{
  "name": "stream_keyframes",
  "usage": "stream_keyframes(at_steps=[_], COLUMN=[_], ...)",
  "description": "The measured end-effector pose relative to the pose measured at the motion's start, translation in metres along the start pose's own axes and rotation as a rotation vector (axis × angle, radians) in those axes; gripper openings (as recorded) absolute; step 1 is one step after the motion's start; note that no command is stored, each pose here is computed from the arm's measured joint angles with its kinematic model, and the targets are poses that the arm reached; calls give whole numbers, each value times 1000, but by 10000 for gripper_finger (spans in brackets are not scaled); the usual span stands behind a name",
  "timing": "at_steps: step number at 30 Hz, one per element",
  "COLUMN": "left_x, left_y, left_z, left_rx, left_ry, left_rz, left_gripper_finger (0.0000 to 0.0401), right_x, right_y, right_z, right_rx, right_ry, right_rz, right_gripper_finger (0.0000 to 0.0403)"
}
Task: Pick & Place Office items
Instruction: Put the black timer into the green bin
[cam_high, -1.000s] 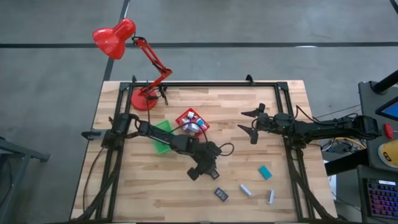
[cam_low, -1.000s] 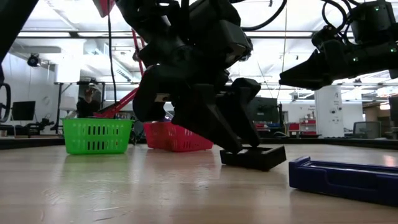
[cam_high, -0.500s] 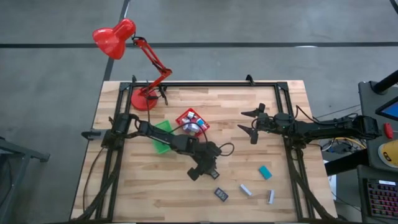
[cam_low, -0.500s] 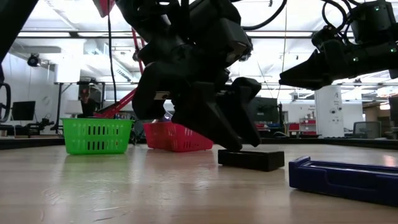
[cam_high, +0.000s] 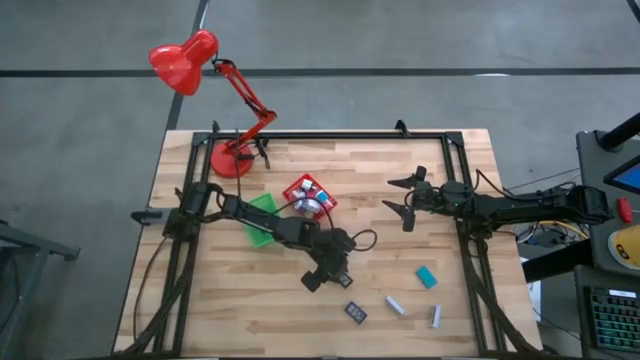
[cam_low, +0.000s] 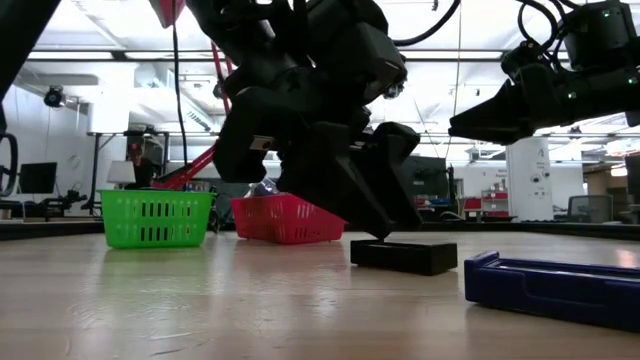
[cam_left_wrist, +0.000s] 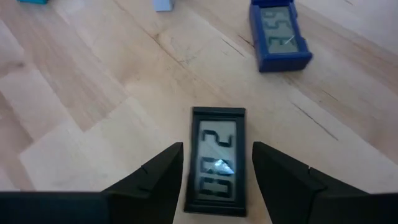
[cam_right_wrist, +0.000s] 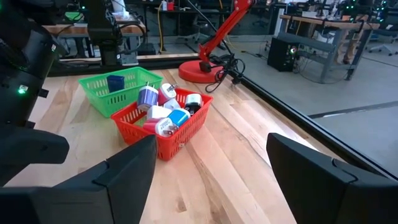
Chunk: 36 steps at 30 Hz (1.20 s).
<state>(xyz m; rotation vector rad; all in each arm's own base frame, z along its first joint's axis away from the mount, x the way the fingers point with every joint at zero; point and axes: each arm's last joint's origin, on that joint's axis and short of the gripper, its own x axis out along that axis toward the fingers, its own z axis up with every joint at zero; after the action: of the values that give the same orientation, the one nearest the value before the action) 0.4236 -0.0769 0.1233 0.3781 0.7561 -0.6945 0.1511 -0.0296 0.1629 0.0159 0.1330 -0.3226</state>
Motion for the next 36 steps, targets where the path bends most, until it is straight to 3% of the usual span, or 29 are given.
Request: stream_keyframes(at_steps=[36], left_x=[1], left_y=[-3], left_z=[-9], left_rx=[-55], left_ry=[77], left_rz=[35], left_gripper_finger=[197], right_x=[0], right_y=[0], right_z=[0], right_rx=[0], right_ry=[0], right_rz=[0], right_gripper_finger=[308])
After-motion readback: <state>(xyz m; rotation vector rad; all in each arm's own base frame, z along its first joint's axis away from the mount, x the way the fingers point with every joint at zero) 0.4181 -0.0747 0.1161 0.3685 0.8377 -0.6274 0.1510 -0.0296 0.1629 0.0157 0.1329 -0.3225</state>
